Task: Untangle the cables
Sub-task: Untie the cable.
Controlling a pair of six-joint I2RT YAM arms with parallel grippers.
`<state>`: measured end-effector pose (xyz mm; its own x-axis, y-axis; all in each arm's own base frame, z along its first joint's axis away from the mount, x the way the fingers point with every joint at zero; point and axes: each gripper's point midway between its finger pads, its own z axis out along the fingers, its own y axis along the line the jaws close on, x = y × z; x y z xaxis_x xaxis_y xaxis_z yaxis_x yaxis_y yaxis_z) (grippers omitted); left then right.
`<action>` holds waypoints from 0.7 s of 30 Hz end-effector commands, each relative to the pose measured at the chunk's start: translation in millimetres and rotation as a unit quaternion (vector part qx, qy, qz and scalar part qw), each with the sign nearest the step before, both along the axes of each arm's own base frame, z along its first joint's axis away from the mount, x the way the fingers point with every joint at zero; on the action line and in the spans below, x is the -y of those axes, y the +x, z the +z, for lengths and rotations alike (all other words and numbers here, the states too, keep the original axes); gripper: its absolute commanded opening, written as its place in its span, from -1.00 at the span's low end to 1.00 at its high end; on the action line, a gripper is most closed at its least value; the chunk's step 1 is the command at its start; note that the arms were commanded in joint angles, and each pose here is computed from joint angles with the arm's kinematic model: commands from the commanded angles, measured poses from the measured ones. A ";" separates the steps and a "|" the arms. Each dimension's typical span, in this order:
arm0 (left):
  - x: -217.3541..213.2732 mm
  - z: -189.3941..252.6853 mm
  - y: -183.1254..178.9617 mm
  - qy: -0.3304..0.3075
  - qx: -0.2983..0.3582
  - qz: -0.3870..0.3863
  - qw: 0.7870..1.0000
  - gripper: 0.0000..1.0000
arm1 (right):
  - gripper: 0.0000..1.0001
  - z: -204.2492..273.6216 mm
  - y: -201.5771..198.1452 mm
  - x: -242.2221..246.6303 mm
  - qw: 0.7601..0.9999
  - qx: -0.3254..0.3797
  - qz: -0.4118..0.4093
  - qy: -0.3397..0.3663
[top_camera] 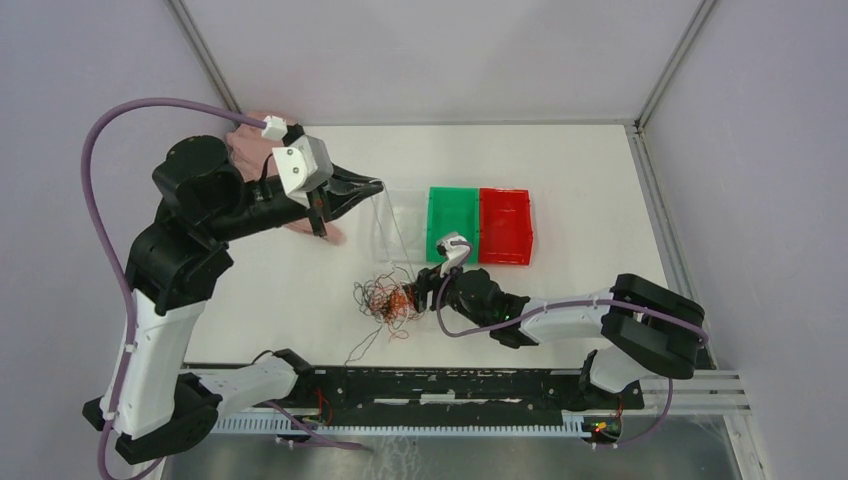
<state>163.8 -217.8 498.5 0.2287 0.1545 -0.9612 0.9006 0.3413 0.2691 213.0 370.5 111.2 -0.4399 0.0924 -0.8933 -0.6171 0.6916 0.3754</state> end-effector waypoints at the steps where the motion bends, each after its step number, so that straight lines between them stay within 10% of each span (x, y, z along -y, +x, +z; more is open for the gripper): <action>1: -14.7 74.2 3.6 -0.066 0.136 0.041 0.988 -0.94 | 0.36 -19.3 0.0 15.3 0.999 -0.008 -0.025 -0.024; 21: -88.2 219.4 -1.5 -0.210 0.373 0.213 0.878 -0.94 | 0.37 -49.4 -8.0 44.2 0.997 -0.035 -0.053 -0.039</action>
<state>200.7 -178.1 621.0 0.6071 0.1102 -0.7870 0.5504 0.6560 0.5165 211.3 344.1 85.7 -0.4632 0.1255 -0.8773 -0.5434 0.7418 0.3930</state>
